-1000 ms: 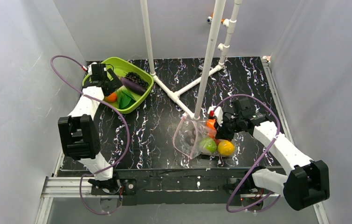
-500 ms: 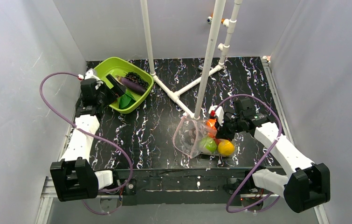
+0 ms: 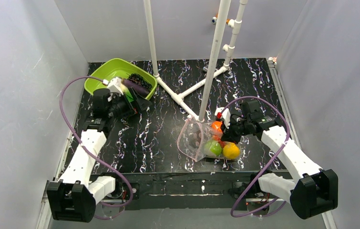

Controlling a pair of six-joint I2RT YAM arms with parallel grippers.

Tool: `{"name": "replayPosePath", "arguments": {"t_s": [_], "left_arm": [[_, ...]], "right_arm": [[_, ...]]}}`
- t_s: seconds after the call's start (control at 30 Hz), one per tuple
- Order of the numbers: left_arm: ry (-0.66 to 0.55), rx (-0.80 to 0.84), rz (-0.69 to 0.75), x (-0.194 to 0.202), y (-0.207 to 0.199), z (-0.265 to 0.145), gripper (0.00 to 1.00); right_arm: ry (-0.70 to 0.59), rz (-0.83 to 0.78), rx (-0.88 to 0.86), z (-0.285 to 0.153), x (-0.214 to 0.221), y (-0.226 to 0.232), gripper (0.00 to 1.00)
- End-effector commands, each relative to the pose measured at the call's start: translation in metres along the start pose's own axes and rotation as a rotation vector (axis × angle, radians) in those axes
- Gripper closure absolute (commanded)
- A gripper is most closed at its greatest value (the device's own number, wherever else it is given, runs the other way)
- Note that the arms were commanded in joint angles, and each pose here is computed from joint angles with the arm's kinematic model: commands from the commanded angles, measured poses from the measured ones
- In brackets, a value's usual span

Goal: Open the zip-top bag and remove the fake food
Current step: Place the fake fruit in the bin, then pick up the fake fruit from the zipper food storage bag.

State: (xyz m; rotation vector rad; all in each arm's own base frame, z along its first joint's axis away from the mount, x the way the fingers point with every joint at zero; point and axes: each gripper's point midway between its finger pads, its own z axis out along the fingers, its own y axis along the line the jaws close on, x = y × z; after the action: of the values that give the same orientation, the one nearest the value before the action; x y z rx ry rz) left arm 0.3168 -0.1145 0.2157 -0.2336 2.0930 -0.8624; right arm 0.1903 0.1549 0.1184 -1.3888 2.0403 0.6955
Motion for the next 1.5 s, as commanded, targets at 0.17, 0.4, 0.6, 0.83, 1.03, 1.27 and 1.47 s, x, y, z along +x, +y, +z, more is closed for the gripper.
{"name": "replayPosePath", "arguments": {"t_s": [0.17,0.4,0.6,0.83,1.03,1.27,1.47], "left_arm": [[0.144,0.213,0.126,0.061,-0.055,-0.020,0.02],[0.219,0.353,0.216,0.100,-0.094,-0.021,0.02],[0.299,0.452,0.314,0.134,-0.117,-0.015,0.02],[0.373,0.545,0.361,0.165,-0.143,-0.013,0.16],[0.387,0.579,0.389,0.176,-0.158,-0.018,0.34],[0.441,0.537,0.403,0.192,-0.163,-0.009,0.51],[0.487,0.470,0.448,0.213,-0.162,0.011,0.62]], "right_arm": [[-0.041,-0.018,-0.016,-0.004,-0.006,0.003,0.99],[-0.049,-0.011,-0.023,-0.006,-0.005,0.003,0.99],[-0.057,-0.014,-0.039,-0.007,-0.005,0.006,0.99],[-0.066,-0.011,-0.045,-0.009,-0.005,0.007,0.99],[-0.068,-0.012,-0.052,-0.009,-0.005,0.008,0.99],[-0.068,-0.011,-0.055,-0.008,-0.005,0.009,0.99],[-0.074,-0.014,-0.059,-0.009,-0.006,0.009,0.99]]}}
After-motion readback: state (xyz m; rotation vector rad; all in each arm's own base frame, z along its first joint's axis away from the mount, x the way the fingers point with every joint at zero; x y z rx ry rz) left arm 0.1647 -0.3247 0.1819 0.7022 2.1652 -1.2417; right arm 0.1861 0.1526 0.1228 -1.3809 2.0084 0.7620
